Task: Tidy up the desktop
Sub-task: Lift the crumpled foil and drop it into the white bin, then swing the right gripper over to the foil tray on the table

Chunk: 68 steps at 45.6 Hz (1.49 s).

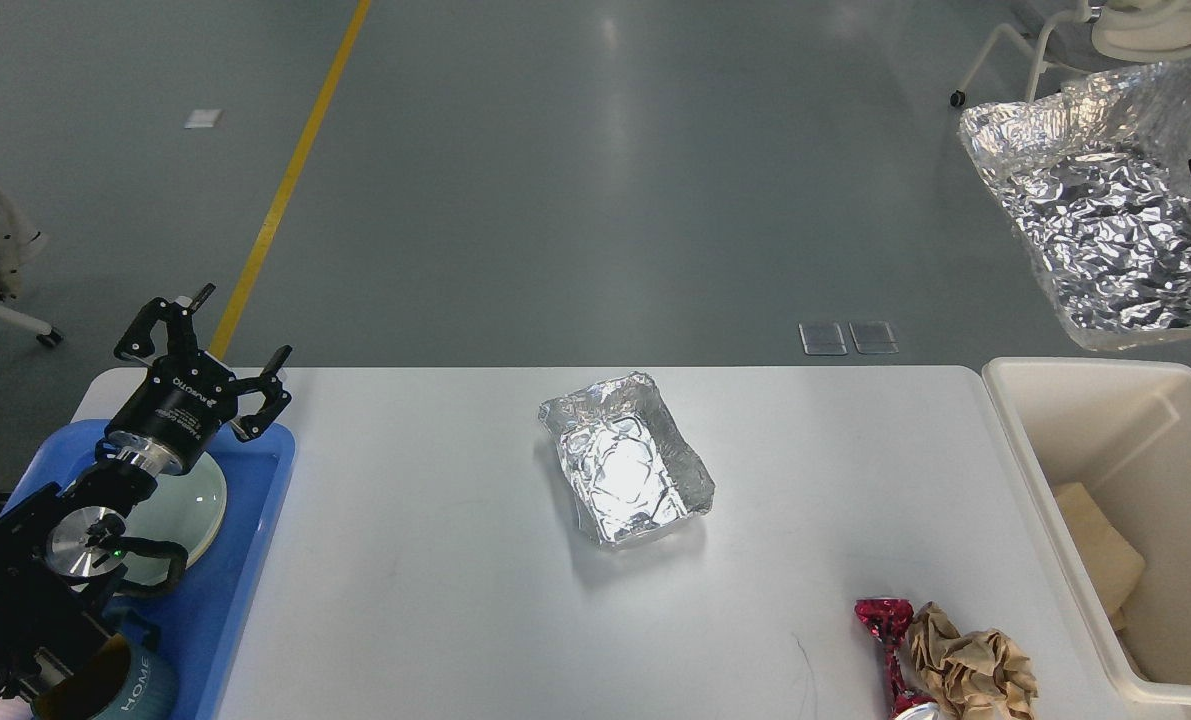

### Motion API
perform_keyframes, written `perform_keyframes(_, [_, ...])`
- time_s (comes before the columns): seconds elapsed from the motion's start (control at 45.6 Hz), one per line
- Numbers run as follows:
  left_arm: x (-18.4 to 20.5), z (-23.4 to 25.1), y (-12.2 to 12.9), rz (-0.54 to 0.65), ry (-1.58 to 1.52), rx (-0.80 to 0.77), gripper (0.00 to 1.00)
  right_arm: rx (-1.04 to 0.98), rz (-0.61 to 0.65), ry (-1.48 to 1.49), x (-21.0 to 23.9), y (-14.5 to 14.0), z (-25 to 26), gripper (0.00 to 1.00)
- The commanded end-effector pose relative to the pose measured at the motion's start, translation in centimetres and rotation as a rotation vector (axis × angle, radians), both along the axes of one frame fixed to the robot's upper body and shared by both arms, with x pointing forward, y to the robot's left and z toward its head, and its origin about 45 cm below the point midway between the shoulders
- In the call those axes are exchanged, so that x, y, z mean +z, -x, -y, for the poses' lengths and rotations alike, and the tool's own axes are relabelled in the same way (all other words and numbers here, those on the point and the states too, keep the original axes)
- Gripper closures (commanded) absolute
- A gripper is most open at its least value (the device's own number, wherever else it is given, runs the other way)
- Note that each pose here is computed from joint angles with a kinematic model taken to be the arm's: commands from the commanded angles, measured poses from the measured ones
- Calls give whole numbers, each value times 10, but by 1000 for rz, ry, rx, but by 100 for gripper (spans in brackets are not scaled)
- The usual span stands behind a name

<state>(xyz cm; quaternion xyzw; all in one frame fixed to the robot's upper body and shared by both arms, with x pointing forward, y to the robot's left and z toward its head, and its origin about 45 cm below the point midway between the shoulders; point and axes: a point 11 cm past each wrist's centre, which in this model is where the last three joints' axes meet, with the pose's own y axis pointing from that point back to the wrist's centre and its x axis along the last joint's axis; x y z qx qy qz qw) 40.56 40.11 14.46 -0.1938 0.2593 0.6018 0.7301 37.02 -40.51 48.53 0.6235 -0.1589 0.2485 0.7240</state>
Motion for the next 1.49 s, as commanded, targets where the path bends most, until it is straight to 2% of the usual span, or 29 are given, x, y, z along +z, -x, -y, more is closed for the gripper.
perform_keyframes(0.0, [0,0,0,0,0,0,0,-73,-17,77,-48,-8,51,100])
perform_keyframes(0.241, [0,0,0,-1,0,0,0,-151,2,332,-182,-6,179,100])
perform_keyframes(0.417, [0,0,0,-1,0,0,0,-218,-55,267,-299,42,198,100])
perform_keyframes(0.636, [0,0,0,-1,-1,-1,0,-212,-48,244,-358,58,186,99])
perform_keyframes(0.68, [0,0,0,-1,0,0,0,-215,-46,242,-359,58,186,89])
perform_keyframes(0.702, [0,0,0,-1,0,0,0,-216,-45,242,-359,58,186,75])
perform_keyframes(0.724, [0,0,0,-1,0,0,0,-217,-44,240,-359,58,186,44])
perform_keyframes(0.746, [0,0,0,1,0,0,0,-219,-39,240,-358,58,186,2])
perform_keyframes(0.965, [0,0,0,0,-1,-1,0,-230,-20,237,-350,51,187,0])
perform_keyframes(1.141, [0,0,0,0,-1,-1,0,-218,39,184,-318,14,168,0])
perform_keyframes(1.185, [0,0,0,-1,-1,-1,0,-225,24,134,-286,-4,154,0])
perform_keyframes(1.272, [0,0,0,0,0,0,0,-251,-96,30,-219,-21,116,0])
perform_keyframes(1.36, [0,0,0,-1,0,0,0,-186,-169,-99,-157,-30,49,0])
perform_keyframes(1.47, [0,0,0,0,0,0,0,-17,-226,-174,-96,-21,-41,0])
